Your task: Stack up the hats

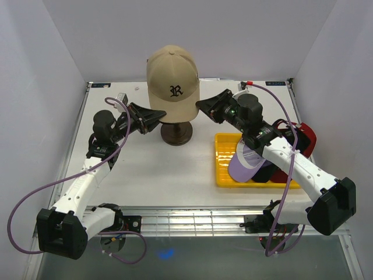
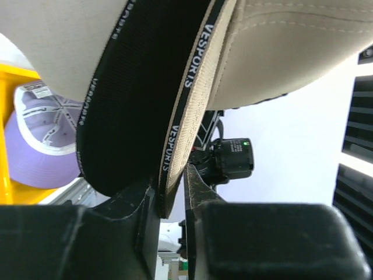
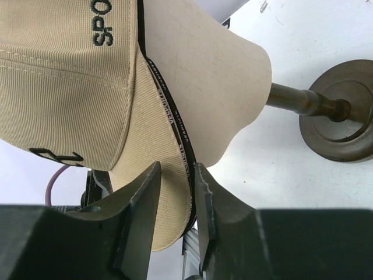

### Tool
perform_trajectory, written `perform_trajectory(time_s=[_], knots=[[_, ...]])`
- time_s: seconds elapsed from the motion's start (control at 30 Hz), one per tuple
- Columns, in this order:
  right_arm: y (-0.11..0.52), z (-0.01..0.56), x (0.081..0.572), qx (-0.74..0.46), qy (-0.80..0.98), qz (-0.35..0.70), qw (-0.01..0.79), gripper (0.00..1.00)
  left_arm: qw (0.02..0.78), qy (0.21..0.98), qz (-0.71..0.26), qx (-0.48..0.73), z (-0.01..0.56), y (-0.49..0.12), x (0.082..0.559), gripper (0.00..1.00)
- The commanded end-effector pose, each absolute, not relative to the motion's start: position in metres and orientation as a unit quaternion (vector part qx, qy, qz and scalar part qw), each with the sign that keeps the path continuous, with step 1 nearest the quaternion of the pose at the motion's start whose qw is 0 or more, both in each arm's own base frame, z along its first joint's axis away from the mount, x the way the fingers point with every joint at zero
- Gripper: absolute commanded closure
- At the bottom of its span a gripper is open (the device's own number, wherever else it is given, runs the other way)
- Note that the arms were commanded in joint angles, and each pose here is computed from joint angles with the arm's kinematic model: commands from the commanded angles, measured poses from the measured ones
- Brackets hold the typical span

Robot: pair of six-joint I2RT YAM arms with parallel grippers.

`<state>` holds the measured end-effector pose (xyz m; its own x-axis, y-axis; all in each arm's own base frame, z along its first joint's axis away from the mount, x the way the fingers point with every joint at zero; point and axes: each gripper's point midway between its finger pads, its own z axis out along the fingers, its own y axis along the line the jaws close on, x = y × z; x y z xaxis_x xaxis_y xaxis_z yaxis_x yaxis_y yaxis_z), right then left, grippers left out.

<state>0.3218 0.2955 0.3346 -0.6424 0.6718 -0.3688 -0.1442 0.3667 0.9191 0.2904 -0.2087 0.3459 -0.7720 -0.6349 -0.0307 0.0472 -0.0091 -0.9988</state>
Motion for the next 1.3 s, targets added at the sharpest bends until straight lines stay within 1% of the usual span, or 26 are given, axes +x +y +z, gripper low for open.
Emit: perform_trajectory(time_s=[0.0, 0.13, 0.17, 0.33, 0.57, 0.8, 1.13, 1.17, 1.2, 1.27], knots=[[0.306, 0.378, 0.310, 0.153, 0.697, 0.578, 0.396, 0.66, 0.229, 0.692, -0.628, -0.272, 0.307, -0.204, 0.298, 0.71], [0.304, 0.379, 0.310, 0.155, 0.697, 0.574, 0.400, 0.69, 0.235, 0.697, -0.622, -0.270, 0.304, -0.203, 0.296, 0.62], [0.304, 0.379, 0.310, 0.154, 0.698, 0.573, 0.401, 0.69, 0.239, 0.696, -0.622, -0.267, 0.305, -0.202, 0.295, 0.59], [0.304, 0.379, 0.311, 0.154, 0.699, 0.571, 0.402, 0.71, 0.266, 0.702, -0.608, -0.261, 0.312, -0.197, 0.294, 0.49], [0.304, 0.380, 0.311, 0.151, 0.700, 0.569, 0.404, 0.71, 0.287, 0.717, -0.586, -0.247, 0.318, -0.191, 0.294, 0.47], [0.304, 0.379, 0.312, 0.151, 0.702, 0.567, 0.404, 0.71, 0.289, 0.739, -0.557, -0.244, 0.310, -0.187, 0.289, 0.45], [0.304, 0.377, 0.312, 0.152, 0.704, 0.565, 0.403, 0.71, 0.306, 0.743, -0.545, -0.238, 0.312, -0.183, 0.287, 0.41], [0.304, 0.377, 0.311, 0.150, 0.704, 0.565, 0.403, 0.71, 0.306, 0.741, -0.547, -0.240, 0.313, -0.183, 0.287, 0.39], [0.305, 0.375, 0.311, 0.150, 0.705, 0.564, 0.402, 0.71, 0.309, 0.739, -0.549, -0.239, 0.314, -0.183, 0.288, 0.31], [0.304, 0.376, 0.312, 0.151, 0.705, 0.564, 0.403, 0.71, 0.307, 0.739, -0.550, -0.239, 0.311, -0.184, 0.290, 0.31]])
